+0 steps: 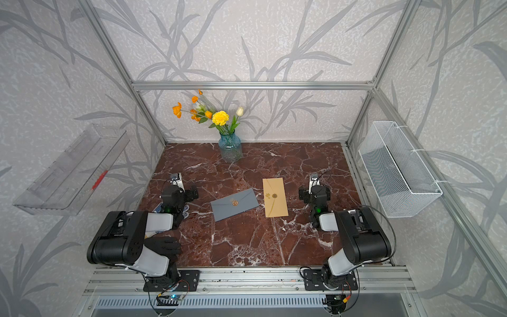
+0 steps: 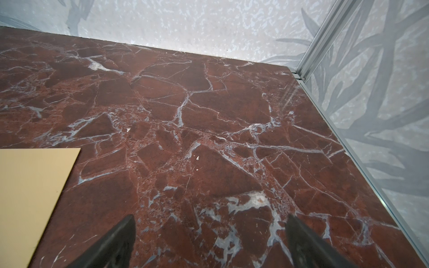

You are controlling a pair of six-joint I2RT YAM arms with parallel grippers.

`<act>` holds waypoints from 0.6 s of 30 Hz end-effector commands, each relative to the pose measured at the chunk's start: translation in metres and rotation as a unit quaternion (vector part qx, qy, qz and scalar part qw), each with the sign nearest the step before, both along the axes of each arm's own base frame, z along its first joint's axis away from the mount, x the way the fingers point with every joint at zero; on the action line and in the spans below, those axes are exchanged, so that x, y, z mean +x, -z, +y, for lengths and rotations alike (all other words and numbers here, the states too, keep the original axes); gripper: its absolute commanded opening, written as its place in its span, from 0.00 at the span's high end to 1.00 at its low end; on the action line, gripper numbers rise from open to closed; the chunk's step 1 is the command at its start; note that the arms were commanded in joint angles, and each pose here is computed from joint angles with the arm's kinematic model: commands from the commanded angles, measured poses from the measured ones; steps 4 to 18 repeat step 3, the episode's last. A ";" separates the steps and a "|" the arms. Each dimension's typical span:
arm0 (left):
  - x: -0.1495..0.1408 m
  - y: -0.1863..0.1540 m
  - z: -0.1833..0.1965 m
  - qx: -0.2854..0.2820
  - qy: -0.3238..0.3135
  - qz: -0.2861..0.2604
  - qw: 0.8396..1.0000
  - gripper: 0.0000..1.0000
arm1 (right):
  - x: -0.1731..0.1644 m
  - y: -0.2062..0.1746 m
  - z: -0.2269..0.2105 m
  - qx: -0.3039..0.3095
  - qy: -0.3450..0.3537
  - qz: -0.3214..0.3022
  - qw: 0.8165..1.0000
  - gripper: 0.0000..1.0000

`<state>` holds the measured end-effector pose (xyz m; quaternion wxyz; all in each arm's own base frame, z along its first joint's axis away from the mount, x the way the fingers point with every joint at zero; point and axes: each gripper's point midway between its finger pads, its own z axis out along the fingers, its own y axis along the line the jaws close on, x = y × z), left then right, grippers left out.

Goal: Fold the letter paper in half and place it into the envelope
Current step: Reset both arms

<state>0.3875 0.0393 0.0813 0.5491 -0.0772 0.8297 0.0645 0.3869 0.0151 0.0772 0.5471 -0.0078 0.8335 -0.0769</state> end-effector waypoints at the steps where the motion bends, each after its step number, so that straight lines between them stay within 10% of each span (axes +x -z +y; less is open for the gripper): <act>1: 0.006 -0.011 -0.002 0.005 0.009 -0.012 1.000 0.00 | 0.007 -0.016 -0.001 0.001 0.001 -0.024 1.000 0.01; 18: 0.006 -0.011 -0.002 0.004 0.007 -0.011 1.000 0.00 | 0.007 -0.016 -0.001 0.002 0.002 -0.025 1.000 0.01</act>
